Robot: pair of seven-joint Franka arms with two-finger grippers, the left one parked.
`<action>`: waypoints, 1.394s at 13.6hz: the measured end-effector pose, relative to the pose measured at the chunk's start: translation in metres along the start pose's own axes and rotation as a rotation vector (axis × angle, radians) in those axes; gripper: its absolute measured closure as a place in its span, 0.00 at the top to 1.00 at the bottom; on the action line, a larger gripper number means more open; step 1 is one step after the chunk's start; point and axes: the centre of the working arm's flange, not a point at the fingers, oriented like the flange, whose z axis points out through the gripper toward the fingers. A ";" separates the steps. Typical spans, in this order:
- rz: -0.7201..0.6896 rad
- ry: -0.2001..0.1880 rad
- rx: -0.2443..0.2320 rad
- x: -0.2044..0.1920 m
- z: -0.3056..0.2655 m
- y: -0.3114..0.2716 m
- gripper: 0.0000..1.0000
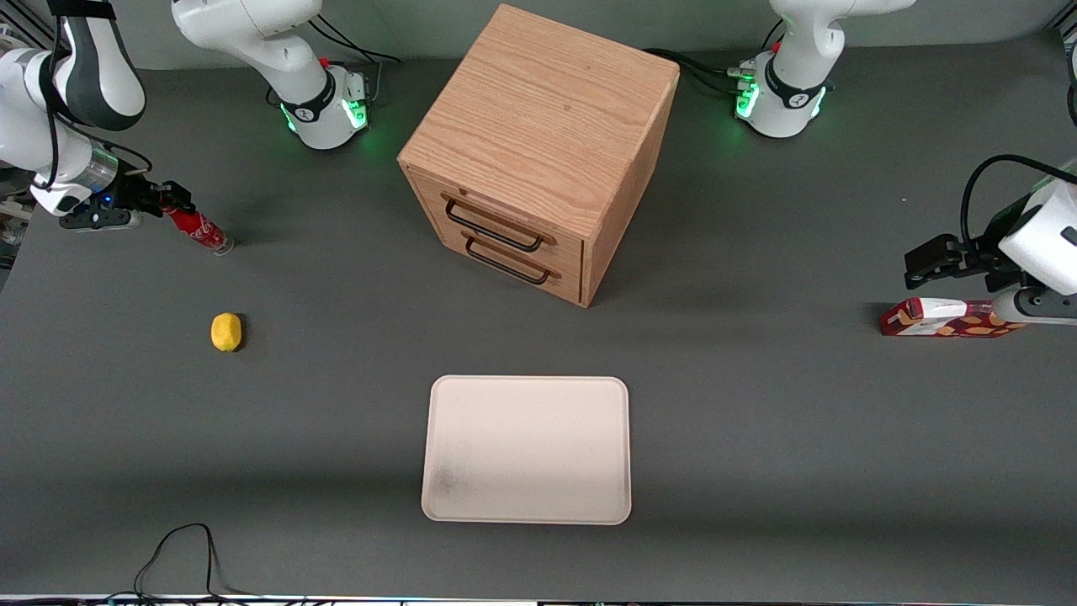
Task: Place coke bottle on tray
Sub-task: 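Close the right gripper around the bottle's cap end, then lift the bottle and carry it with the right gripper over the white tray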
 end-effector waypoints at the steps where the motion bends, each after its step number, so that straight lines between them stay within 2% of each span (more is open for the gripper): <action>1: -0.001 -0.002 -0.001 0.000 0.001 0.000 0.47; 2: -0.002 -0.002 -0.004 0.001 0.000 0.000 0.37; 3: -0.003 -0.001 -0.006 0.001 0.000 0.000 0.33; 5: -0.009 -0.001 -0.009 0.004 -0.001 -0.003 0.33; 8: -0.014 0.014 -0.039 0.024 -0.019 -0.031 0.33; 12: -0.033 0.032 -0.043 0.080 -0.103 -0.084 0.33; 17: -0.025 -0.002 -0.018 0.162 -0.226 -0.142 0.33; 19: -0.045 0.011 -0.024 0.191 -0.267 -0.171 0.33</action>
